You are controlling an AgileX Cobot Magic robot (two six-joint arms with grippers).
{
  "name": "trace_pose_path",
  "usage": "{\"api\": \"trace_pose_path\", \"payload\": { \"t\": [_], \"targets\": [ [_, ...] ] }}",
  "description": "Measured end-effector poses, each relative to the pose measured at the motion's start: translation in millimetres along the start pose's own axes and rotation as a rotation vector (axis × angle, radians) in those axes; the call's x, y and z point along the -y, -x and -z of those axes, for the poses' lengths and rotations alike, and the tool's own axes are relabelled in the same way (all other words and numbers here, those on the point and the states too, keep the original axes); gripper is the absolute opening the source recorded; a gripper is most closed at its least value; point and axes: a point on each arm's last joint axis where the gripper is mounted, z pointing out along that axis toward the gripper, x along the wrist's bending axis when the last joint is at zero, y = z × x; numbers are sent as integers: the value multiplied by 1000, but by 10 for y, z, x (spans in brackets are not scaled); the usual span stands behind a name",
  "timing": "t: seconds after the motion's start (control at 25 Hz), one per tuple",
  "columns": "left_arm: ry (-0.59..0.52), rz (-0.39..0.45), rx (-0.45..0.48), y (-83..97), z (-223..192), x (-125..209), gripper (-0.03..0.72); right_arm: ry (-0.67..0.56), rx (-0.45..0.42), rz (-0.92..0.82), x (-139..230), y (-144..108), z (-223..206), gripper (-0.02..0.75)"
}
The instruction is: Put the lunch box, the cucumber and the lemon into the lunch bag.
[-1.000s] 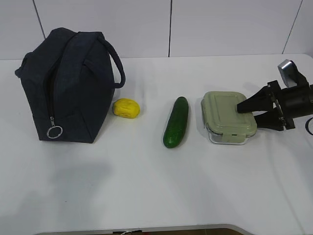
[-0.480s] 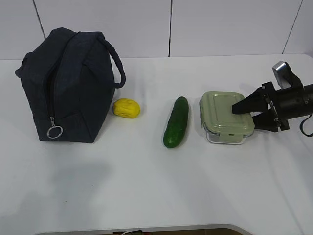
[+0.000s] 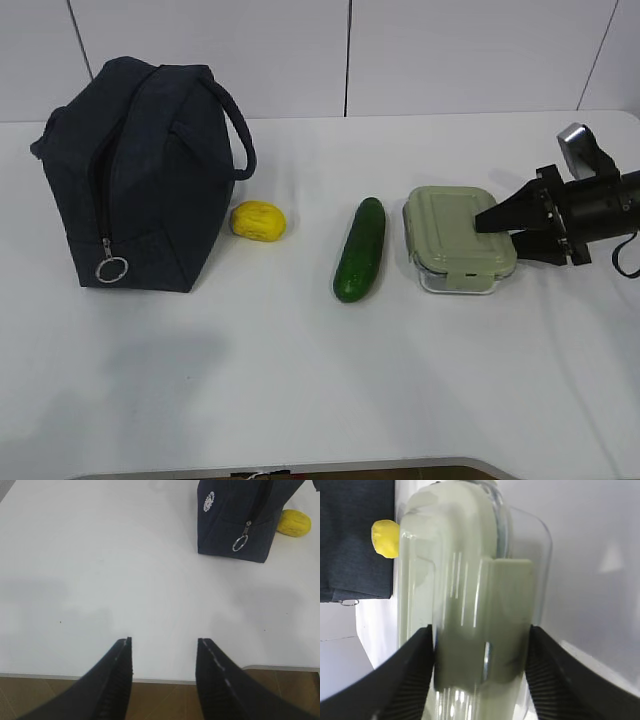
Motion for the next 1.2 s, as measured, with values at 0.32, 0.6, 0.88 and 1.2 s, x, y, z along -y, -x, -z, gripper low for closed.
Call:
{"api": "trace_pose_path", "payload": {
  "t": [0.32, 0.6, 0.88, 1.2],
  "targets": [
    [0, 0, 0, 0, 0, 0, 305, 1, -5, -2, -1, -5, 0, 404],
    [0, 0, 0, 0, 0, 0, 305, 1, -6, -2, -1, -5, 0, 389],
    [0, 0, 0, 0, 0, 0, 305, 0, -8, -3, 0, -7, 0, 381],
    [0, 0, 0, 0, 0, 0, 305, 7, -6, -77, -6, -3, -1, 379]
  ]
}}
